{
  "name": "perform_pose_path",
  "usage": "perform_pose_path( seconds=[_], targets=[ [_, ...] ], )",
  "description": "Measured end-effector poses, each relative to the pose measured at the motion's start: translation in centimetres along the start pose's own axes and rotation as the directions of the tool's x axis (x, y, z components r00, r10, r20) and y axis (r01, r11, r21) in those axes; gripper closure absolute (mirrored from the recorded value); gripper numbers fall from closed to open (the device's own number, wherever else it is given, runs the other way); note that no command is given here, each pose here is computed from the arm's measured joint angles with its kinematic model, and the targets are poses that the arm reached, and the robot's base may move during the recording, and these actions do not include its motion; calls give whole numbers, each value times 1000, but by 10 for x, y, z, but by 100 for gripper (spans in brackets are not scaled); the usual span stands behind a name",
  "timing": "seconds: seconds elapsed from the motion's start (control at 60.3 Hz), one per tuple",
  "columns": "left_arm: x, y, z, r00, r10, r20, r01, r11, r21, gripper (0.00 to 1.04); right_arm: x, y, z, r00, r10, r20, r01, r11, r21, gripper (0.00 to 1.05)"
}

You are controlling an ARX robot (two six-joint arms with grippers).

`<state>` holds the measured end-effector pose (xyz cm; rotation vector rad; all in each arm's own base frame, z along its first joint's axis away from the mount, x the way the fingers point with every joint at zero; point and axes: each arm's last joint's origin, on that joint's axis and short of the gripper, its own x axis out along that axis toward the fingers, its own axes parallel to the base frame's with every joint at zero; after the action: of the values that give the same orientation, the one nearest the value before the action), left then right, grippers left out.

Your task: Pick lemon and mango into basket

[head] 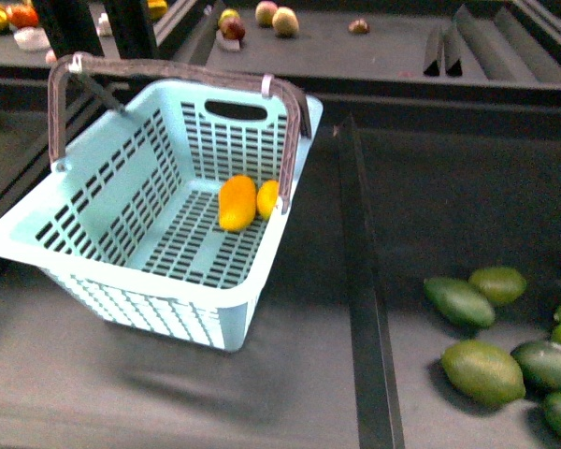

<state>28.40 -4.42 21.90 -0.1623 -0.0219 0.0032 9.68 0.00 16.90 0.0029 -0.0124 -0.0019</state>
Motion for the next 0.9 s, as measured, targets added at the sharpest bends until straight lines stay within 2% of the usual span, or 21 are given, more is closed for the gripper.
perform_pose_path(
  seconds=[0.066,0.149,0.514,0.581,0.896],
  targets=[
    [-18,8,-8,1000,-8,-12,9,997,82,84,0,0,0,1000,0,0,0,1000,0,9],
    [-38,17,-19,999,-8,-40,13,992,124,102,0,0,0,1000,0,0,0,1000,0,9],
    [-98,42,-31,999,-26,-35,31,989,147,101,0,0,0,1000,0,0,0,1000,0,9],
    [-106,49,-32,999,-2,-33,7,989,149,101,0,0,0,1000,0,0,0,1000,0,9],
    [-135,52,-45,999,-3,-37,9,989,150,101,0,0,0,1000,0,0,0,1000,0,9]
  ],
)
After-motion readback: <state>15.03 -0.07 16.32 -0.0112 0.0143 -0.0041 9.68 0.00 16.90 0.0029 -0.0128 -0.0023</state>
